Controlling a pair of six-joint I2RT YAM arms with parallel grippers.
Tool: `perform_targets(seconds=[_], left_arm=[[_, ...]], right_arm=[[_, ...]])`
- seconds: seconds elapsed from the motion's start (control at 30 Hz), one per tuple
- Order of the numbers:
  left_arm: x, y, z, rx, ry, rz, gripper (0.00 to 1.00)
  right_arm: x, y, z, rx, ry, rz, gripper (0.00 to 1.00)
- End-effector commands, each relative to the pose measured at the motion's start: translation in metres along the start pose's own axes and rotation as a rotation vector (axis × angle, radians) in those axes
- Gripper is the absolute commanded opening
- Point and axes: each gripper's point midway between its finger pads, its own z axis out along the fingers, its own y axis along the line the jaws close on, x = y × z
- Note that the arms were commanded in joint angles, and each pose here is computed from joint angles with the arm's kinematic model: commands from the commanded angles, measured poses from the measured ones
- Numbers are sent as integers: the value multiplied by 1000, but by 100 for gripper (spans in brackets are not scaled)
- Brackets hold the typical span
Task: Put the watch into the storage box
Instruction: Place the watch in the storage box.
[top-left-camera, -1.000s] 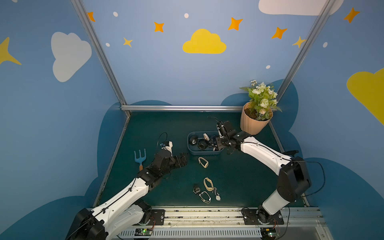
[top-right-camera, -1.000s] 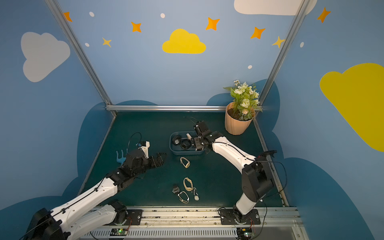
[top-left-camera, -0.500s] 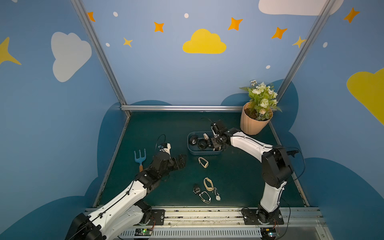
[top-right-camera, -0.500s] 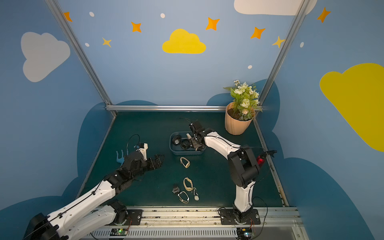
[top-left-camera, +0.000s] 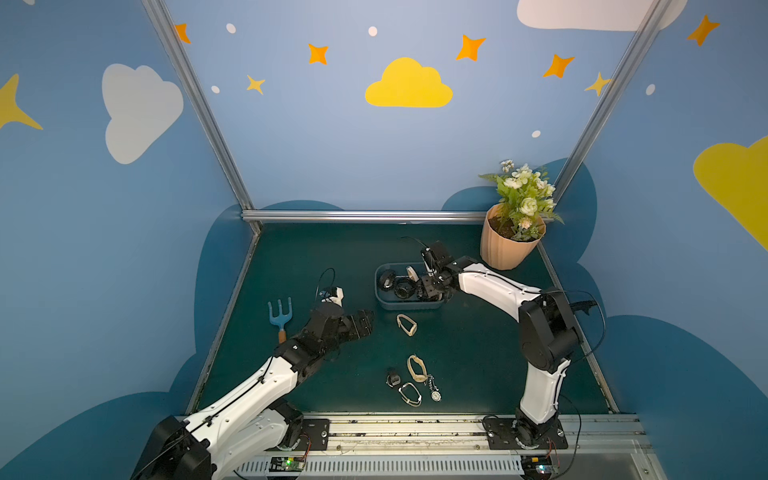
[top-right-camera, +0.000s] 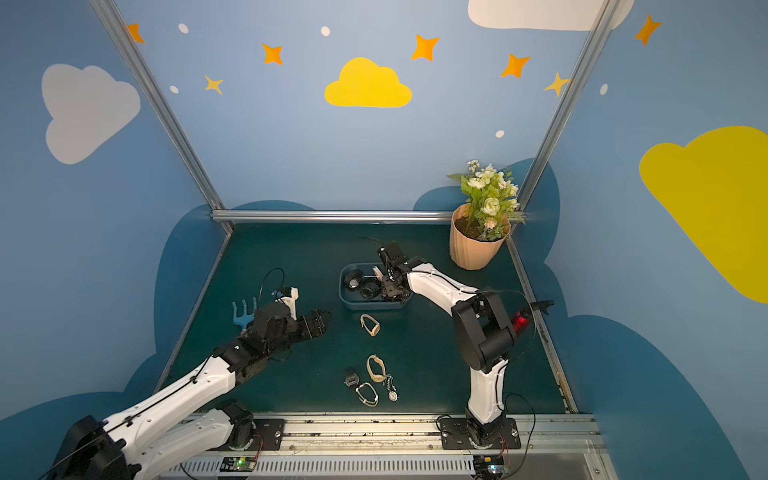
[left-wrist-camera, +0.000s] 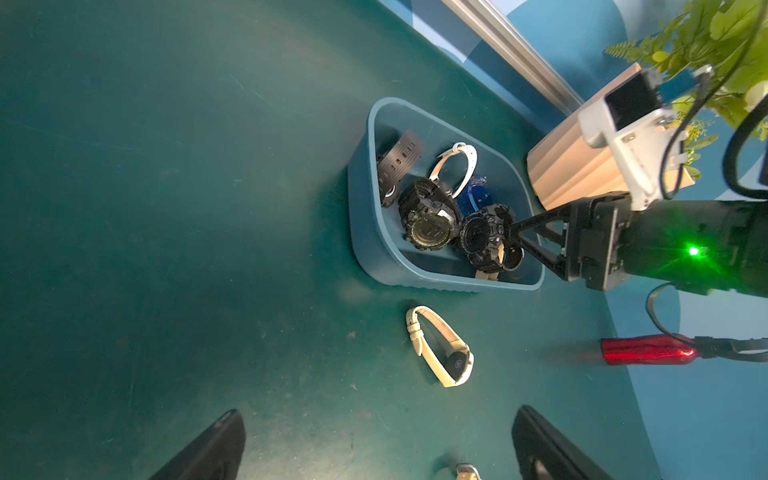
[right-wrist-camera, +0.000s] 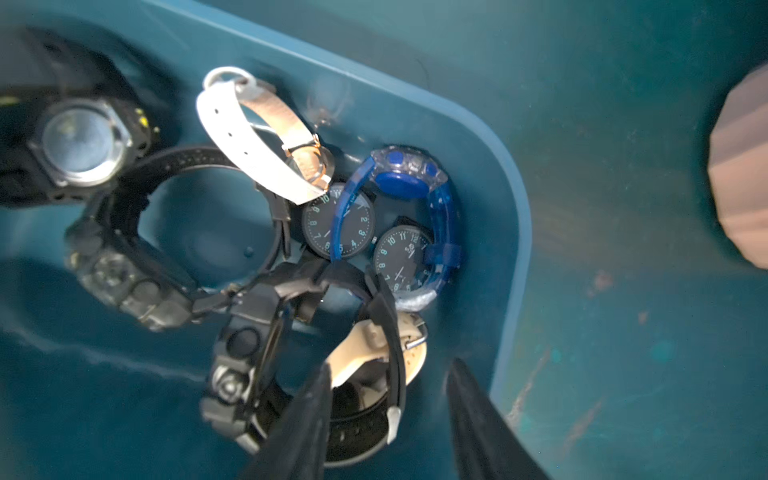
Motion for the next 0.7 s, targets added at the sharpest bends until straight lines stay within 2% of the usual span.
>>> perform_targets(seconds=[0.0,0.23,0.37,0.5,0.67], left_arm=[[-8,-9,0,16,-11,5,100],[-5,-15,9,26,21,1,100],[-3,-16,17,24,40,1,100],[0,-22,22,33,60,3,100],[6,-26,31,19,84,16,100]], right_arm=[[-22,-10,-33,-1,-88,44,55],[-22,-9,-78,-107,-196,108,65],[-4,3,-95,-230,-275,139,71],[19,16,-117,-365,-371,151,81],[41,34,-134,-466,-450,116,85]])
